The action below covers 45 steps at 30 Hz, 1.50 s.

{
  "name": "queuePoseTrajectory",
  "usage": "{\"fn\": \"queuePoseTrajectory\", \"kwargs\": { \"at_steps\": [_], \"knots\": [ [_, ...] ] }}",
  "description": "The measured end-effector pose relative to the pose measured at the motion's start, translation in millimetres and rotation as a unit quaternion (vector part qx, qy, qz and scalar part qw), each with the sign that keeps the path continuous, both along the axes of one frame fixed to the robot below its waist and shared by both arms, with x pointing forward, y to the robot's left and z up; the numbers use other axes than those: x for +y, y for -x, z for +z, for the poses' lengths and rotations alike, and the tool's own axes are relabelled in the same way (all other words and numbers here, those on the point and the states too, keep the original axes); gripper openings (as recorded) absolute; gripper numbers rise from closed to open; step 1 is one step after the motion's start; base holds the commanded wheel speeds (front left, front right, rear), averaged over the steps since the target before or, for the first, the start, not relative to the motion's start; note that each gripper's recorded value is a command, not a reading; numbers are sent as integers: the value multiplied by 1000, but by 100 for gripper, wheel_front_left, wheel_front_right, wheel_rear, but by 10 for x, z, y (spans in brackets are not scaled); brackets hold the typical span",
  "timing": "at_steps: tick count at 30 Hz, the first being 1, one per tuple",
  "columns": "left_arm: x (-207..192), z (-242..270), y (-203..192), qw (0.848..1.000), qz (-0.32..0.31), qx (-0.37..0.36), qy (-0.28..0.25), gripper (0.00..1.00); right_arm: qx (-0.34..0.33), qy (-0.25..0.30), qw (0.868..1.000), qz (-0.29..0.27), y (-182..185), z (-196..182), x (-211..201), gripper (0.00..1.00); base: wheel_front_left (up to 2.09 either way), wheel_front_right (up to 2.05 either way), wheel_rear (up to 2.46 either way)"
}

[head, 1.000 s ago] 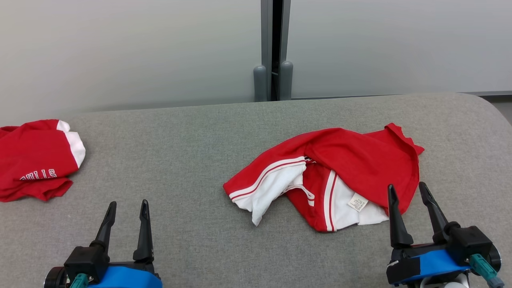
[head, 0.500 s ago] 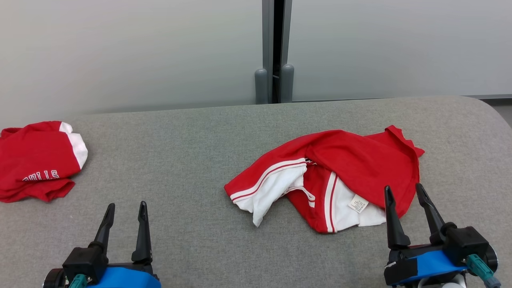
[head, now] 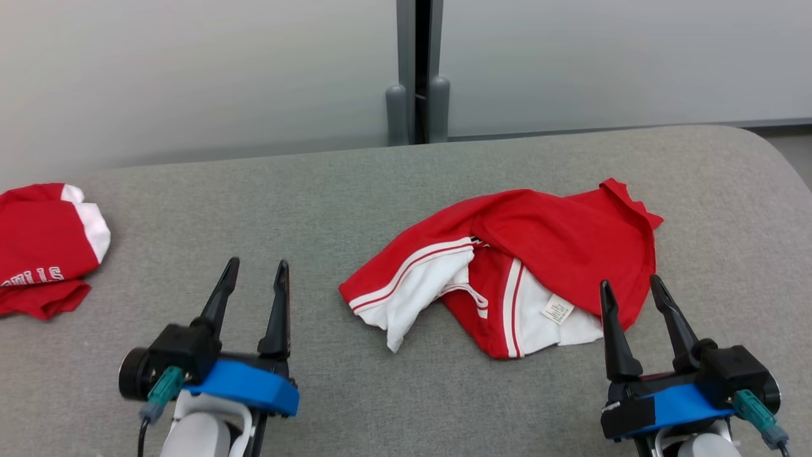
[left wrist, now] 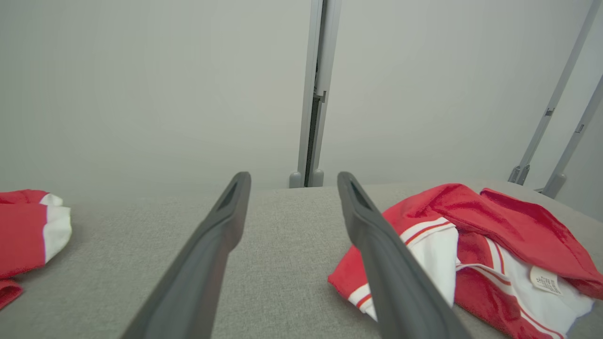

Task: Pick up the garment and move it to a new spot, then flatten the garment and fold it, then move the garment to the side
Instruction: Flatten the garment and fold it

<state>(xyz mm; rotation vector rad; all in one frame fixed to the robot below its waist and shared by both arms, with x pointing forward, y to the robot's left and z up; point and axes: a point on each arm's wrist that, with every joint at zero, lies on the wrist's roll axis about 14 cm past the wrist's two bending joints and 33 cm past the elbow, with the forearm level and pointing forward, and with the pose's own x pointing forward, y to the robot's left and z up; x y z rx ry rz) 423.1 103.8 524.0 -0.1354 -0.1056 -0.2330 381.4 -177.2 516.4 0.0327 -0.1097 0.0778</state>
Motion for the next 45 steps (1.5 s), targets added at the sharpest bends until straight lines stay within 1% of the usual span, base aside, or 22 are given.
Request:
{"fn": "queuePoseTrajectory", "kwargs": {
  "at_steps": [5, 8, 13, 20, 25, 29, 33, 34, 35, 36, 39, 45],
  "knots": [
    [-309, -46, -208, 999, -45, 10, -4, 100, 3, -2, 1000, -9, -52, -16, -63, 100, 0, 0, 0],
    [-489, -208, -273, 997, -71, 34, -13, 100, 9, -2, 1000, -19, -63, -54, -131, 100, 0, 0, 0],
    [-677, -581, -327, 991, -100, 88, -23, 100, 17, -1, 999, -35, -95, -110, -244, 100, 0, 0, 0],
    [-838, -1066, -306, 979, -126, 158, -36, 100, 29, 2, 998, -54, -135, -195, -382, 100, 0, 0, 0],
    [-832, -1320, -267, 971, -125, 196, -54, 100, 33, 4, 998, -57, -176, -228, -404, 100, 0, 0, 0],
    [-838, -1443, -254, 966, -128, 215, -69, 100, 36, 4, 998, -56, -194, -249, -398, 100, 0, 0, 0],
    [-900, -1457, -277, 963, -138, 220, -68, 100, 36, 5, 998, -54, -213, -249, -390, 100, 0, 0, 0],
    [-925, -1452, -281, 963, -142, 220, -67, 75, 36, 5, 998, -54, -214, -250, -391, 100, 0, 0, 0],
    [-950, -1440, -287, 963, -146, 219, -65, 2, 36, 5, 998, -54, -216, -248, -393, 100, 0, 0, 0],
    [-970, -1431, -291, 963, -149, 217, -63, 0, 36, 4, 998, -55, -218, -248, -396, 100, 0, 0, 0],
    [-1017, -1368, -309, 964, -153, 209, -55, 0, 34, 3, 998, -57, -224, -238, -407, 100, 0, 0, 0],
    [-956, -1107, -384, 975, -134, 175, -32, 0, 32, 0, 998, -51, -238, -230, -367, 100, 0, 0, 0]
  ]
}}
